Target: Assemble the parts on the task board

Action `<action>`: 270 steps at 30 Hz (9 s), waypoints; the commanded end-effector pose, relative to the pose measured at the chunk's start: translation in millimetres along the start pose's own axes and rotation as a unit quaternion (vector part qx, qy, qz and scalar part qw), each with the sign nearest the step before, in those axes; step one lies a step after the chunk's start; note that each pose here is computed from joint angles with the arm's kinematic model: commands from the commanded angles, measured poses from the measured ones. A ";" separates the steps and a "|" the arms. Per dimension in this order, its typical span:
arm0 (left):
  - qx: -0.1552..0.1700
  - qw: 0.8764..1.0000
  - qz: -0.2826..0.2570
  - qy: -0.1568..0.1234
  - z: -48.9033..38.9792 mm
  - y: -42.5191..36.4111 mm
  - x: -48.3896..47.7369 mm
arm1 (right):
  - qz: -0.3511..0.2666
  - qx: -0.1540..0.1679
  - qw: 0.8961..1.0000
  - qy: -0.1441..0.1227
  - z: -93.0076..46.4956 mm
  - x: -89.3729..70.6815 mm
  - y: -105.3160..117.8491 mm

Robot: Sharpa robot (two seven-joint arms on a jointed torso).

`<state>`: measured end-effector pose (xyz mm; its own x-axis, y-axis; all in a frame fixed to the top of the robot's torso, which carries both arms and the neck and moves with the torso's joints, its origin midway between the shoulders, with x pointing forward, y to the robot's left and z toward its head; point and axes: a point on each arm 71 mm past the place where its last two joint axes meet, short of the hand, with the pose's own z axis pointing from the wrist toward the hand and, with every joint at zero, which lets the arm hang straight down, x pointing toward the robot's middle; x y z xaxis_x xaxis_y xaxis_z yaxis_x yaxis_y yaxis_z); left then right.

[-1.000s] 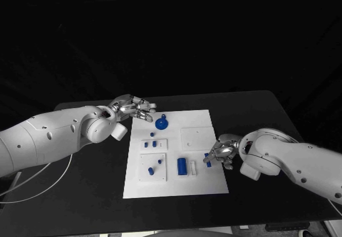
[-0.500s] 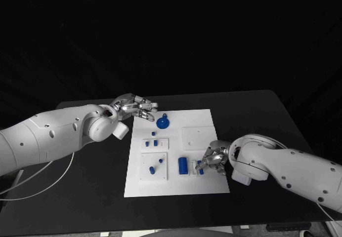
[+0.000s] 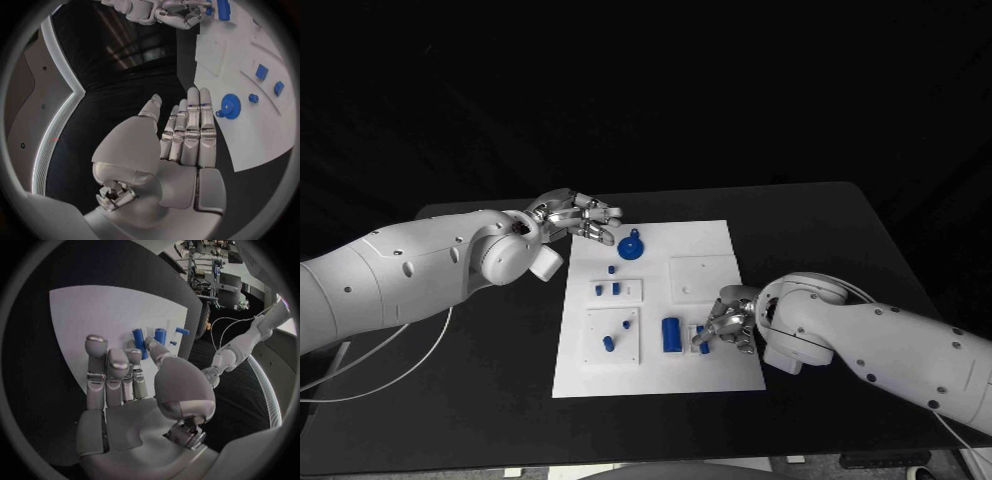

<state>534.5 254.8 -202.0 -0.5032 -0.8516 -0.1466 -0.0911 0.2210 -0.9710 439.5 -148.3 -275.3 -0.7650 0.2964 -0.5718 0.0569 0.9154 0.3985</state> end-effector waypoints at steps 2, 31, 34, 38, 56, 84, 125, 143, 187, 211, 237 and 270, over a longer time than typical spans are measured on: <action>0.000 1.000 -0.001 0.012 0.2 -0.4 2.1 | -0.018 0.005 1.000 0.008 2.0 2.5 -0.1; -0.009 1.000 0.000 0.020 0.6 0.7 3.7 | -0.009 0.018 1.000 0.010 4.9 1.7 0.0; -0.009 1.000 0.000 0.020 0.6 0.7 3.7 | -0.008 0.018 1.000 0.007 5.0 1.3 0.4; -0.009 1.000 0.000 0.021 0.6 0.7 4.0 | -0.006 0.014 1.000 -0.003 5.0 0.1 1.8; -0.014 1.000 0.001 0.022 0.2 1.5 3.5 | -0.010 0.000 1.000 -0.018 4.4 -1.3 6.0; -0.018 1.000 0.003 0.024 0.2 2.1 3.7 | -0.015 -0.002 1.000 -0.007 3.7 0.6 6.3; 0.001 1.000 0.006 0.008 -1.0 -0.2 0.4 | -0.112 -0.224 0.954 -0.163 -13.3 -17.1 -6.3; -0.001 1.000 0.005 0.010 -1.2 0.1 0.8 | -0.130 -0.220 0.954 -0.155 -5.2 -5.5 -6.2; -0.012 1.000 0.008 0.017 -0.9 1.7 1.6 | -0.131 -0.190 0.958 -0.169 7.3 6.5 -5.7; -0.012 1.000 0.009 0.017 -1.3 1.8 1.2 | -0.140 -0.167 0.957 -0.193 11.2 8.8 -8.0; 0.053 0.994 -0.021 -0.093 5.4 -7.1 -18.5 | 0.341 -0.257 0.882 -0.199 1.7 -87.5 -30.9; 0.085 0.976 -0.046 -0.195 20.5 -9.7 -41.3 | 0.426 -0.274 0.821 -0.263 35.5 -153.3 -70.6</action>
<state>575.9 281.0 -189.5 -0.1529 -0.9848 -0.0818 0.0294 0.0782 -0.9965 575.5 -250.7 -246.1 -0.2329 0.9669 -0.1042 0.0407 0.1168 0.9923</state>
